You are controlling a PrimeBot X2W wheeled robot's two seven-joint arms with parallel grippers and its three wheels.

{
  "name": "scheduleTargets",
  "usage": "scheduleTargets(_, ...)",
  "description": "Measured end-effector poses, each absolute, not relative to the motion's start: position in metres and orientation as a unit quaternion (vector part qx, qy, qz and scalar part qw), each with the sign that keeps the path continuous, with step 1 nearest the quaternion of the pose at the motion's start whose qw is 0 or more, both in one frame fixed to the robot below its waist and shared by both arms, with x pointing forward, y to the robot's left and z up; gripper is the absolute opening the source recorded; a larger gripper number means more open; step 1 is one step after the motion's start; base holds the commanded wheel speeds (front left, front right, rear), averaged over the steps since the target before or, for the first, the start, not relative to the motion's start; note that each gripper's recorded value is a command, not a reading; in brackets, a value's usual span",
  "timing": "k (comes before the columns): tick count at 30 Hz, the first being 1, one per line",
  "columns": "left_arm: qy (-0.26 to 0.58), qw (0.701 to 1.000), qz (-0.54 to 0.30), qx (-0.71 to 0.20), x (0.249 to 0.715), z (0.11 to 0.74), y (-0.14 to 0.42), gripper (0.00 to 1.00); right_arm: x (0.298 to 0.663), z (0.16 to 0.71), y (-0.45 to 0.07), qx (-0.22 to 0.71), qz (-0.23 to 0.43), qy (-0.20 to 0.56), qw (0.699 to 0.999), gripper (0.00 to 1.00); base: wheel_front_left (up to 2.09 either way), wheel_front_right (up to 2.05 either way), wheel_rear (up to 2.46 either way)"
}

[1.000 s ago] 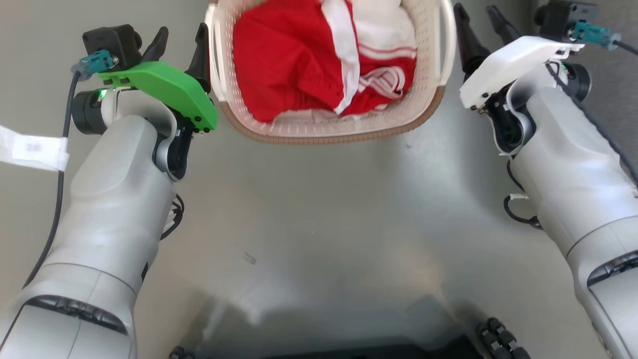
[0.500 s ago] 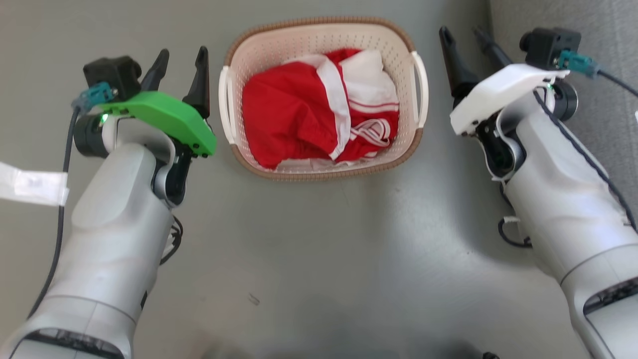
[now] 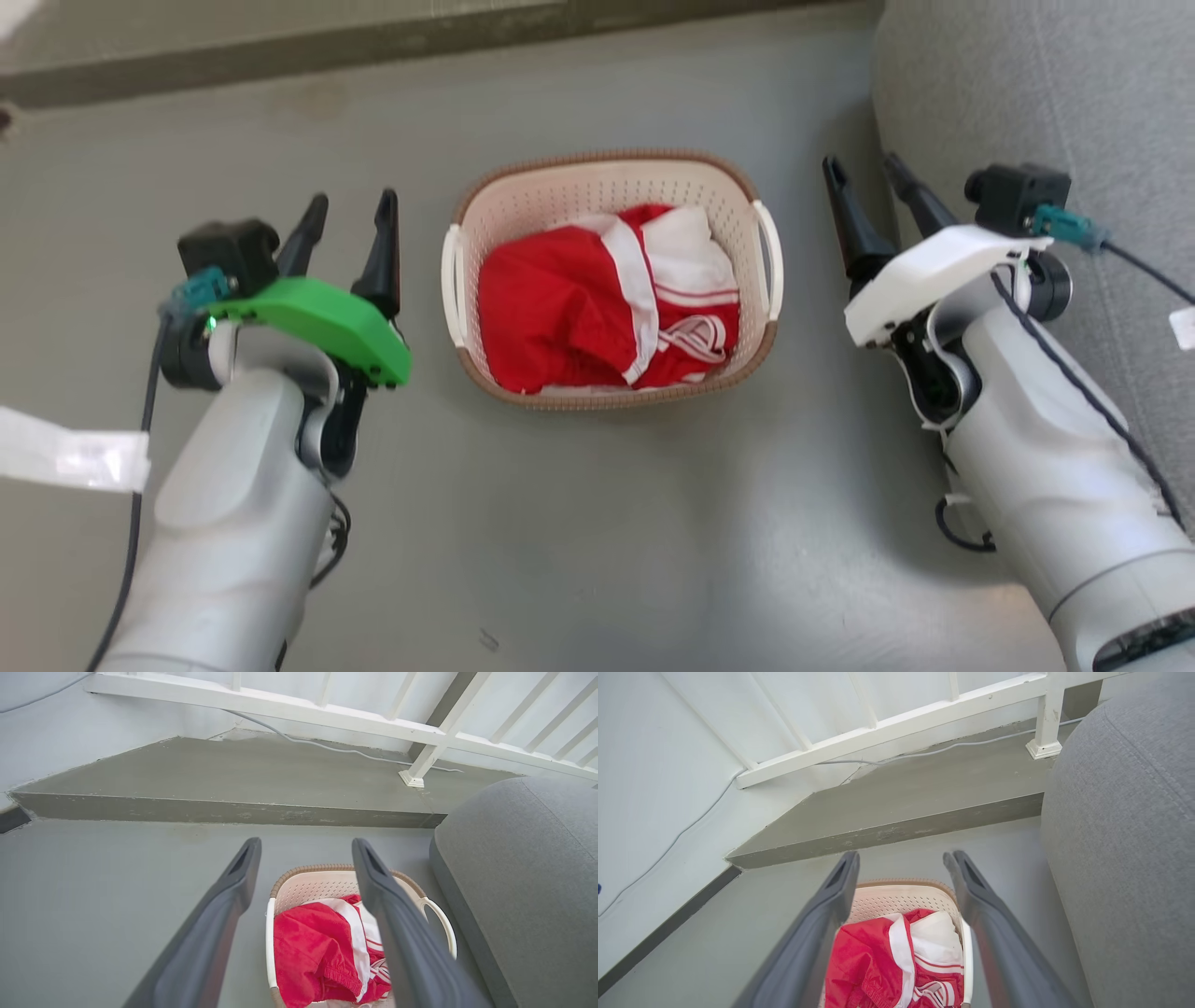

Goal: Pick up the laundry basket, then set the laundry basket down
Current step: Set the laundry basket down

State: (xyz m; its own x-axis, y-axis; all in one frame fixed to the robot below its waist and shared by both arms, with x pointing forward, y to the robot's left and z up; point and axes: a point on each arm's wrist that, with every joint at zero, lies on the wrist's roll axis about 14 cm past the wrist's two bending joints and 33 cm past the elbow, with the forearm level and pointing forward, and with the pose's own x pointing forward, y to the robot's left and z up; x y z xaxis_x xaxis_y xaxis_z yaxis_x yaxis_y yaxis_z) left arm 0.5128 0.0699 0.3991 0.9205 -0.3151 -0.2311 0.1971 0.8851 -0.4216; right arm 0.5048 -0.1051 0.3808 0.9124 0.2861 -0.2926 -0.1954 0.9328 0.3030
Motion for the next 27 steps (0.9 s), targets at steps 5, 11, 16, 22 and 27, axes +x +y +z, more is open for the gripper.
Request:
scheduleTargets(5,0.13,0.964,-0.13,-0.194,0.496,0.416,0.076,1.0,0.493,0.403,-0.104,0.138,0.127,0.143,0.972,1.0,0.0,0.0,0.0)
scheduleTargets(11,0.096,0.967,-0.121,-0.204,0.481,0.442,0.084,1.0,0.479,0.431,-0.105,0.145,0.127,0.108,0.975,1.0,0.0,0.0,0.0)
scheduleTargets(16,0.066,0.972,-0.128,-0.185,0.469,0.463,0.084,1.0,0.469,0.457,-0.108,0.148,0.125,0.071,0.978,1.0,0.0,0.0,0.0)
scheduleTargets(22,0.031,0.977,-0.131,-0.165,0.457,0.486,0.086,1.0,0.448,0.464,-0.11,0.146,0.124,0.061,0.98,1.0,0.0,0.0,0.0)
scheduleTargets(27,0.017,0.979,-0.118,-0.162,0.446,0.494,0.093,1.0,0.44,0.476,-0.11,0.145,0.126,0.041,0.98,1.0,0.0,0.0,0.0)
